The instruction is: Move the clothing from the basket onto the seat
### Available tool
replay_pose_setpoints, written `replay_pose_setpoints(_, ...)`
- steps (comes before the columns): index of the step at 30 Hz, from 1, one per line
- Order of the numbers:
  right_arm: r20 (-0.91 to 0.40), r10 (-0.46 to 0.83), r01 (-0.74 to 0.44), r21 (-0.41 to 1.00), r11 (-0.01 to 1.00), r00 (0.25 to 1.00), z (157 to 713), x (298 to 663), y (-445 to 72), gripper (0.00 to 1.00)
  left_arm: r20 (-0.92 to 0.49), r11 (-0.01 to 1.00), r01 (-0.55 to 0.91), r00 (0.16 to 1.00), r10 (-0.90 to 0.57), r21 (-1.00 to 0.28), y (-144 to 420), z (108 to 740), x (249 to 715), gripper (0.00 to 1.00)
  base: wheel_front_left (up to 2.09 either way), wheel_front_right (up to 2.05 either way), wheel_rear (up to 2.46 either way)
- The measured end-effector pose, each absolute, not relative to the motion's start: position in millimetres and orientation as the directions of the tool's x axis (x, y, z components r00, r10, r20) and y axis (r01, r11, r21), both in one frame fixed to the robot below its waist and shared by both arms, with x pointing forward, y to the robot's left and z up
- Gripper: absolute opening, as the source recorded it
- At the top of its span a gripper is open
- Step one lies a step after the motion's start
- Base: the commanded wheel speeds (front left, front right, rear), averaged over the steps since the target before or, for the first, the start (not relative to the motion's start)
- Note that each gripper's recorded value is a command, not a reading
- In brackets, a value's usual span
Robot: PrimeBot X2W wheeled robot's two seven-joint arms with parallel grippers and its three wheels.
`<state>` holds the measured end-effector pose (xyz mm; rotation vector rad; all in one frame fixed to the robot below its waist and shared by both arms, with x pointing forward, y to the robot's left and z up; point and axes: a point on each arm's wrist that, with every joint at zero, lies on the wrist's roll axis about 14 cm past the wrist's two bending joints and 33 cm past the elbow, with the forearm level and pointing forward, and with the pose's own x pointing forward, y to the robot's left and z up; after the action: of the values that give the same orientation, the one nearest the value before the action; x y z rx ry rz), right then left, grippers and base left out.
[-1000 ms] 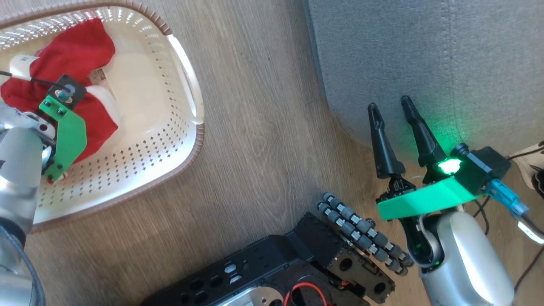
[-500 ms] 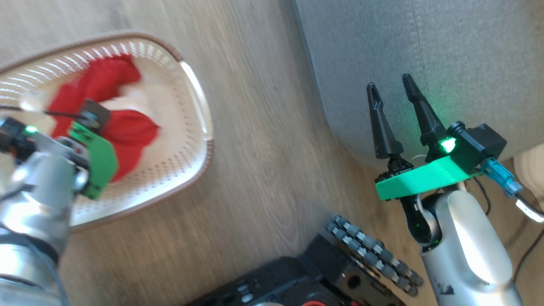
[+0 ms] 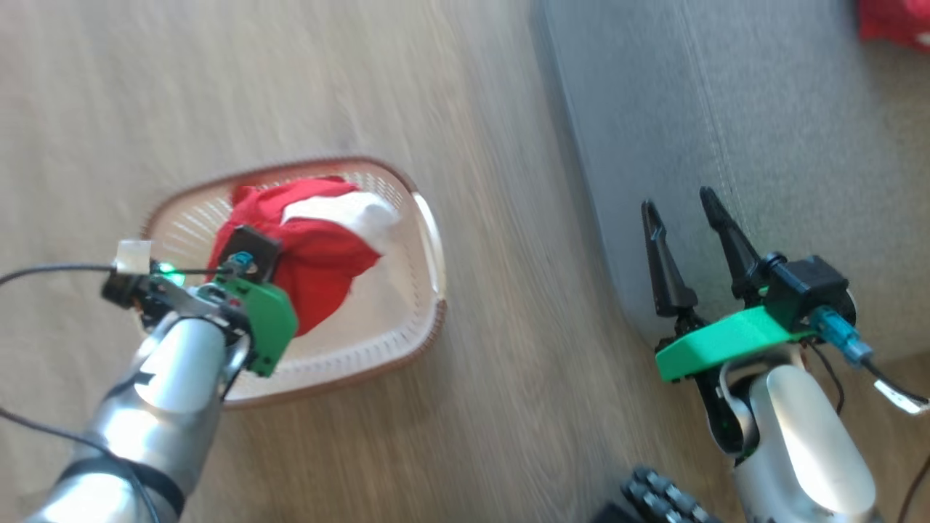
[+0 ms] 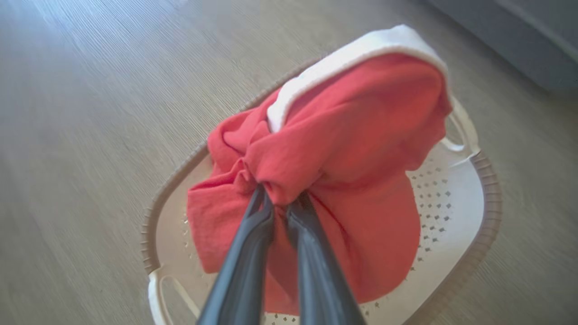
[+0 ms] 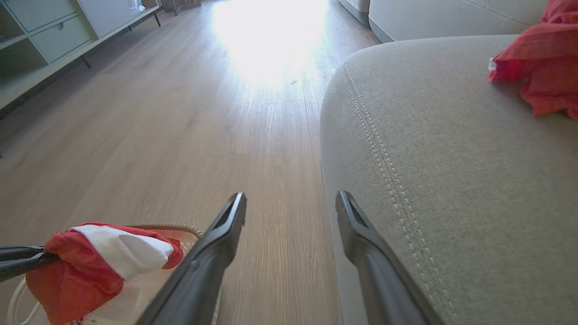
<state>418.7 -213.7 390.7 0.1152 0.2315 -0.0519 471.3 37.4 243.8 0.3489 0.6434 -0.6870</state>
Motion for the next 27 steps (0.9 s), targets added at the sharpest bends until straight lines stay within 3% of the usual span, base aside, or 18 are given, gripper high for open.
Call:
replay_pose_setpoints(4, -0.177, -0.006, 0.028, 0.122, 0.992, 0.984, 413, 416, -201, 1.00, -0.488, 0.787, 0.602, 0.731, -0.477, 0.132, 40, 311, 484, 0.00, 0.00, 0.00, 0.00)
replay_pose_setpoints(13, -0.096, 0.042, -0.029, 0.127, 0.992, 0.994, 444, 407, -184, 1.00, -0.233, 0.864, 0.474, 0.871, -0.432, 0.168, 57, 408, 475, 0.00, 0.00, 0.00, 0.00)
replay_pose_setpoints(20, -0.053, 0.068, -0.060, 0.132, 0.989, 0.996, 460, 395, -173, 1.00, -0.007, 0.928, 0.340, 0.939, -0.343, 0.154, 80, 486, 468, 0.00, 0.00, 0.00, 0.00)
replay_pose_setpoints(27, -0.021, 0.092, -0.088, 0.135, 0.987, 0.996, 472, 387, -165, 1.00, 0.228, 0.957, 0.265, 0.931, -0.286, 0.120, 89, 566, 459, 0.00, 0.00, 0.00, 0.00)
